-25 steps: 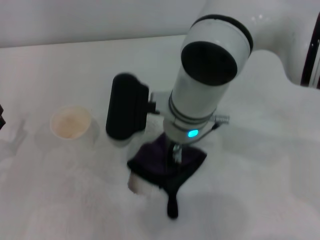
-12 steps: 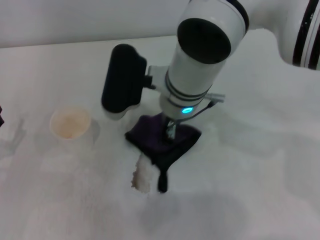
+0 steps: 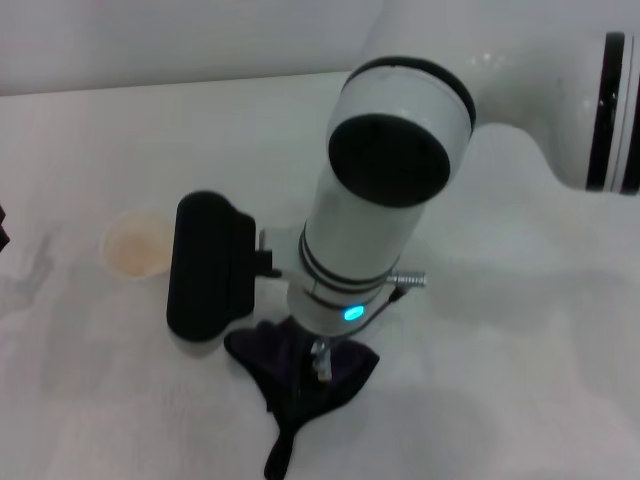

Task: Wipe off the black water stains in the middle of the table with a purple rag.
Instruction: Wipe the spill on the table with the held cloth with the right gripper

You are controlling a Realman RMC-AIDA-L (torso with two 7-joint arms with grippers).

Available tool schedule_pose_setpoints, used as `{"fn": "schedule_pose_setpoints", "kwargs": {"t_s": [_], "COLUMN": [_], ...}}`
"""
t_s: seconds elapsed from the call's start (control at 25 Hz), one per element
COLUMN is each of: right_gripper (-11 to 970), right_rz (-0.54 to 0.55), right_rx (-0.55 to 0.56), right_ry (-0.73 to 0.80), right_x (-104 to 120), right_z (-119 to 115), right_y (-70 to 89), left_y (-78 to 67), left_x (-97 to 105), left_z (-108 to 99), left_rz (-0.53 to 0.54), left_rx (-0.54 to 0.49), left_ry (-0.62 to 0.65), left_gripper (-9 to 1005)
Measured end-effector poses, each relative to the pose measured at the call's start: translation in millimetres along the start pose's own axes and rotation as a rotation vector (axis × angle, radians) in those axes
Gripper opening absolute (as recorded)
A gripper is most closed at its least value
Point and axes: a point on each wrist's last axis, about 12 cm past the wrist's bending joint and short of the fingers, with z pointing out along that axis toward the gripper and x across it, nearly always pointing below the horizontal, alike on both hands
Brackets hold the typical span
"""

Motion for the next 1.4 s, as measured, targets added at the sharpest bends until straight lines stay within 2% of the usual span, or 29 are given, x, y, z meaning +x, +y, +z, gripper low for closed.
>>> {"fn": "schedule_pose_setpoints", "kwargs": {"t_s": [0.28, 0.44, 0.56, 0.92, 1.12, 1.2, 1.28, 1.4], "right_gripper": [101, 101, 100, 100, 100, 100, 101, 101], "right_rz": [-0.044, -0.037, -0.006, 0.140, 0.196, 0.201, 0.193, 0.156], "right_rx": [-0.105, -0.091, -0.031, 0.219, 0.340, 0.339, 0.303, 0.185], "right_ry": [-0.016, -0.022, -0.027, 0.001, 0.034, 0.035, 0.024, -0.008], "right_x": [-3.9, -3.0, -1.2, 22.7, 32.7, 32.8, 29.3, 20.5], "right_z": [-0.1, 1.5, 3.3, -1.0, -8.9, -9.5, -8.5, -5.8], "right_y": [19.7, 16.0, 0.5, -69.5, -91.2, -91.3, -84.8, -65.9], "left_y": [-1.1, -2.3, -2.3, -0.7, 0.0, 0.3, 0.6, 0.8], "left_x": [0.7, 1.3, 1.9, 3.3, 2.5, 1.6, 0.7, 0.1], "left_z": [-0.3, -0.4, -1.6, -4.0, -2.4, -0.9, 0.5, 1.6], "left_rz": [-0.002, 0.000, 0.000, -0.002, 0.001, 0.003, 0.005, 0.006], "left_rx": [0.003, 0.012, 0.012, 0.002, 0.001, 0.003, 0.004, 0.004], "left_ry": [0.003, 0.007, 0.010, 0.017, 0.016, 0.013, 0.010, 0.009], "left_gripper": [880, 879, 879, 878, 877, 877, 877, 876]}}
